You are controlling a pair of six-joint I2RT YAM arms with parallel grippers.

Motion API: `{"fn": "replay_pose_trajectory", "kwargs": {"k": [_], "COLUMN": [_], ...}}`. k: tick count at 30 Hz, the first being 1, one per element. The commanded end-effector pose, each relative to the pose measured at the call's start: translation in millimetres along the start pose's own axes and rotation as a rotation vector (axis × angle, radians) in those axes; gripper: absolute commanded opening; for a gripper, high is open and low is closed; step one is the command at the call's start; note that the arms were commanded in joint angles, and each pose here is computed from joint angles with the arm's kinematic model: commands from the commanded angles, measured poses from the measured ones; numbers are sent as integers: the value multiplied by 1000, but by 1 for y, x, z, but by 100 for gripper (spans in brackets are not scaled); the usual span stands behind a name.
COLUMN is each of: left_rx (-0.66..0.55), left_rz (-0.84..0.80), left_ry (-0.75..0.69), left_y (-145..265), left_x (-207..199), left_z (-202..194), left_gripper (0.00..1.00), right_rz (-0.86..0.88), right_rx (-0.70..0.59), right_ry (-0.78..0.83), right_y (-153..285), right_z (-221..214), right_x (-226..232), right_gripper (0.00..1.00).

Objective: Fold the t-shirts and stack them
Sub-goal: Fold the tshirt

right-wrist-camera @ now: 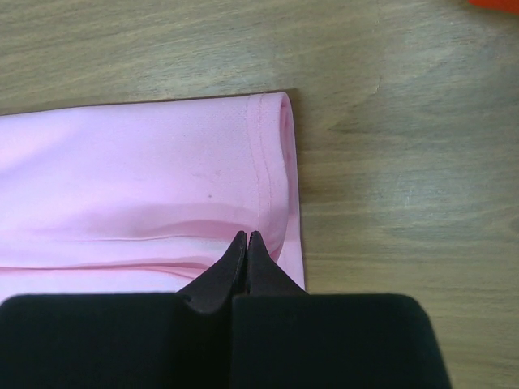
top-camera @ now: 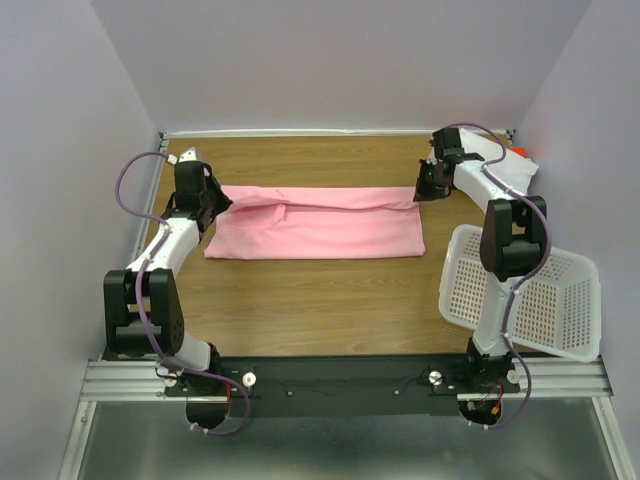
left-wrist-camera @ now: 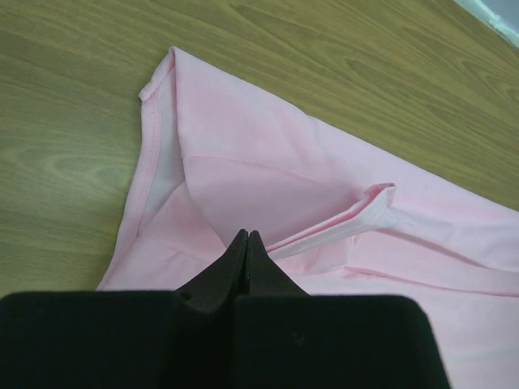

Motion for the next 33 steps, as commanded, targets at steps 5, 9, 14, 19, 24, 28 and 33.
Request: {"fn": "replay_pose_trajectory", "kwargs": {"k": [5, 9, 14, 19, 24, 28, 33], "left_rx": [-6, 10, 41, 63, 62, 34, 60], "left_rz": [50, 56, 66, 54, 51, 20, -66], "left_ry": [17, 23, 39, 69, 78, 57, -22], "left_y": [10, 12, 16, 39, 57, 53, 15], "left_x": [2, 3, 5, 4, 3, -2, -25], "left_z": [0, -7, -16, -28, -30, -21, -11], "left_gripper": [0, 0, 0, 26, 37, 43, 44], "right_rz": [13, 13, -2, 2, 23, 87, 192], "right_rx": [-52, -46, -20, -31, -64, -86, -52], "right_ry": [15, 10, -6, -28, -10, 9, 56], "right_y": [17, 18, 17, 39, 53, 54, 36], "right_z": [4, 1, -10, -21, -20, -3, 10], "right_x": [2, 1, -5, -6, 3, 19, 44], "right_gripper": [0, 1, 11, 41, 49, 50, 50]}}
Point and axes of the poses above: each gripper's point midway between its finger pads, its own y axis back along the fingers, its own x axis along the line the jaws close on, z = x × y, the point moved 9 cm from there along y, back along the fingers, and after that the axes turned 11 degrees about -y, right-handed, at the moved point
